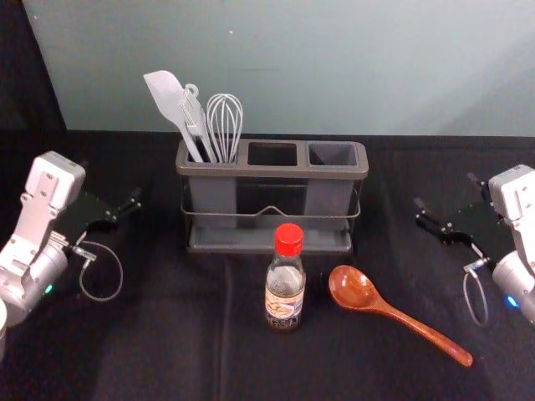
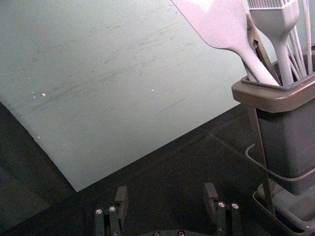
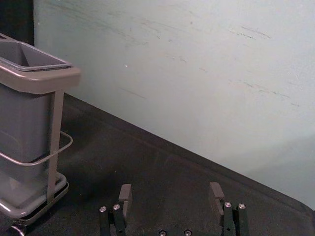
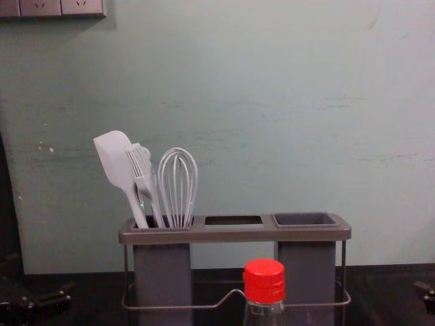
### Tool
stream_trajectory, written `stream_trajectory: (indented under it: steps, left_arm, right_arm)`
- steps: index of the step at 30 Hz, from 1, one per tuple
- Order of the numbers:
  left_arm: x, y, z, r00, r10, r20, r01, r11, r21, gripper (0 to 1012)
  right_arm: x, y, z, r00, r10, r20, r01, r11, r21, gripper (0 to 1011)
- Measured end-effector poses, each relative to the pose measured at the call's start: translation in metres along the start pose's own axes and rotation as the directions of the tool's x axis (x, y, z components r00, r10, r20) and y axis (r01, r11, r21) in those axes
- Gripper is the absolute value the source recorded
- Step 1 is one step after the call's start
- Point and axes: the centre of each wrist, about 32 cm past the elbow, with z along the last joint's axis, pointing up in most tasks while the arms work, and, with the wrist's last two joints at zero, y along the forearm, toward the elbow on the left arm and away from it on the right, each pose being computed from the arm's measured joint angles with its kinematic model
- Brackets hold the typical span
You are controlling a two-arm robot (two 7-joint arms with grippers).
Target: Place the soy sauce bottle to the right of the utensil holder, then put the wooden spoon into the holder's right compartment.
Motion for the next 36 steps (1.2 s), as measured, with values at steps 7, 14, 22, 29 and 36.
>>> stream_trajectory:
  steps: [7,14,22,29,36]
  left_arm:
    - [0.0,0.0,0.0,1.0,0.0,0.0,0.0,1.0,0.0,1005]
    - [0.0,0.0,0.0,1.0,0.0,0.0,0.0,1.0,0.0,1005]
    - [0.0,0.0,0.0,1.0,0.0,0.0,0.0,1.0,0.0,1005]
    - [0.0,0.0,0.0,1.0,0.0,0.0,0.0,1.0,0.0,1005]
    - [0.0,0.0,0.0,1.0,0.0,0.0,0.0,1.0,0.0,1005]
  right_arm:
    - [0.0,0.0,0.0,1.0,0.0,0.0,0.0,1.0,0.0,1003]
    - [0.0,0.0,0.0,1.0,0.0,0.0,0.0,1.0,0.0,1002]
    - [0.0,0.0,0.0,1.0,0.0,0.0,0.0,1.0,0.0,1002]
    - [0.0,0.0,0.0,1.0,0.0,0.0,0.0,1.0,0.0,1002]
    - [0.0,0.0,0.0,1.0,0.0,0.0,0.0,1.0,0.0,1002]
